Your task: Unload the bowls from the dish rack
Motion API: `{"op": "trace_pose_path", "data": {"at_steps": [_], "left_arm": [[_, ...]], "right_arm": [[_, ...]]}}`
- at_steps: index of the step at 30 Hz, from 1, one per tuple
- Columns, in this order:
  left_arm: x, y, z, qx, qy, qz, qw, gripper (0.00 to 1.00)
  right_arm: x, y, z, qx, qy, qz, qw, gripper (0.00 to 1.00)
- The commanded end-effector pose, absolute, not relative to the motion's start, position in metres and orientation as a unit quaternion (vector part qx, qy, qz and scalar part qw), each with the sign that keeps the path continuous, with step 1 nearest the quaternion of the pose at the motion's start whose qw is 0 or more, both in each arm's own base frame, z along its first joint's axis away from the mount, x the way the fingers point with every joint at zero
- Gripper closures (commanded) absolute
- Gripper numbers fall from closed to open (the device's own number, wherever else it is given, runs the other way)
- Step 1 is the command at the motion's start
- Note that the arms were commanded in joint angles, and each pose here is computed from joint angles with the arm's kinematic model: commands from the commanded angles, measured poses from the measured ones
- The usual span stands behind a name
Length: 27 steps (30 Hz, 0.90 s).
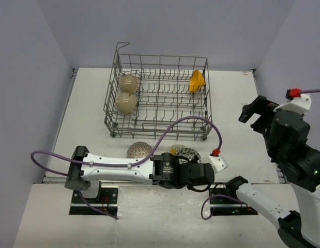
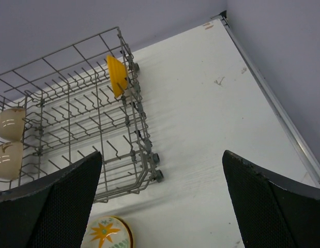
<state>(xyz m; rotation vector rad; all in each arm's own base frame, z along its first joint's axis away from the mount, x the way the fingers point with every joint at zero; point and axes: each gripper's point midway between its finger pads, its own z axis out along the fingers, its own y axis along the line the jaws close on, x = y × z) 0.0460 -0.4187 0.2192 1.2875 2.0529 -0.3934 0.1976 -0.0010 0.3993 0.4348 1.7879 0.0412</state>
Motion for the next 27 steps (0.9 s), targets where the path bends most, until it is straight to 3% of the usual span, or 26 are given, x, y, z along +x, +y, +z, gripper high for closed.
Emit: {"op": "trace_pose_path", "data": {"at_steps": [1, 11, 18, 27], "left_arm": [[0.066, -0.422, 0.218, 0.478, 0.780, -0.130, 0.383, 1.00], [0.097, -0.425, 0.152, 0.507, 0.779, -0.081, 0.360, 1.00], [0.141, -0.431, 0.150, 0.491, 0.783, -0.085, 0.373, 1.00], [0.136, -0.425, 0.129, 0.514, 0.785, -0.077, 0.338, 1.00]], "right_arm": [[0.189, -0.002, 0.403, 0.204, 0.769, 0.037, 0.605, 0.01], [0.181, 0.003, 0.397, 0.191, 0.778, 0.056, 0.596, 0.01], [0.187, 0.004, 0.404, 0.180, 0.780, 0.047, 0.597, 0.01], [0.185, -0.004, 0.412, 0.173, 0.774, 0.023, 0.608, 0.01]]}}
